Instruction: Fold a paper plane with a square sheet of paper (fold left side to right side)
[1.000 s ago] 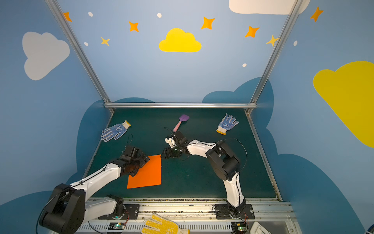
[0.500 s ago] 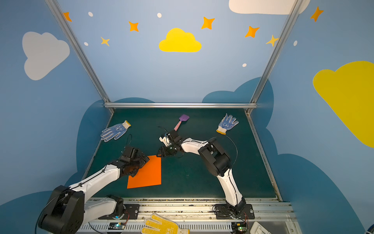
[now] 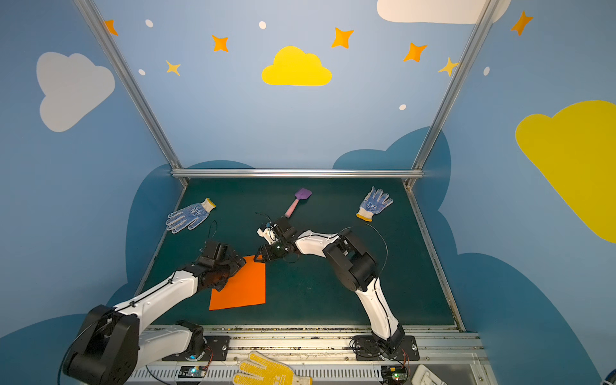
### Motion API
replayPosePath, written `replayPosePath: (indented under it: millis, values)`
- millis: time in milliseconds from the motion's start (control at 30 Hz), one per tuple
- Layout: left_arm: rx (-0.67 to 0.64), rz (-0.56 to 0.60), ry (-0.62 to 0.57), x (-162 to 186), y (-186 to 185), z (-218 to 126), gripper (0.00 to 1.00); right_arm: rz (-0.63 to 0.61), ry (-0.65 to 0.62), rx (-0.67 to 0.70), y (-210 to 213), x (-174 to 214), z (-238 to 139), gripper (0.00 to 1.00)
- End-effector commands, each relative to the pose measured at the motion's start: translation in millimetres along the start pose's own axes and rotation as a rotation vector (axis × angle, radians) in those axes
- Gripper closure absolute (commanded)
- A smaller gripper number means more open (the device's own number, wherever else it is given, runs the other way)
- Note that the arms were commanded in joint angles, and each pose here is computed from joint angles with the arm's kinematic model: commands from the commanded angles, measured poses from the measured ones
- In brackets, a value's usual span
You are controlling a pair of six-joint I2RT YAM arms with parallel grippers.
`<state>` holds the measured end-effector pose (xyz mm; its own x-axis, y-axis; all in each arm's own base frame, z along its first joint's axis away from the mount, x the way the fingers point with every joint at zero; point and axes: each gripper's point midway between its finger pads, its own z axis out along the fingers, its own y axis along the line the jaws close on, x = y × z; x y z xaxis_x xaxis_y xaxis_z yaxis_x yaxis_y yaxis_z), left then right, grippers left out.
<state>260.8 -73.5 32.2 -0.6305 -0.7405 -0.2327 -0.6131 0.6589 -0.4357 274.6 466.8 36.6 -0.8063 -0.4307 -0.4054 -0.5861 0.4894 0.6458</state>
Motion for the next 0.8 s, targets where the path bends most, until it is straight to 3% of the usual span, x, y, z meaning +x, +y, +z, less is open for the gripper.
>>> replayPosePath:
  millis: [0,367,767]
  values:
    - [-0.109,-0.002,0.062,19,38,17,0.0,0.046,0.025,0.105,-32,15,1,0.41]
    - [-0.102,-0.001,0.066,20,36,17,0.0,0.084,-0.031,0.197,-63,8,-14,0.38]
    - [-0.097,-0.003,0.072,20,34,19,0.0,0.063,0.079,0.132,-43,45,23,0.41]
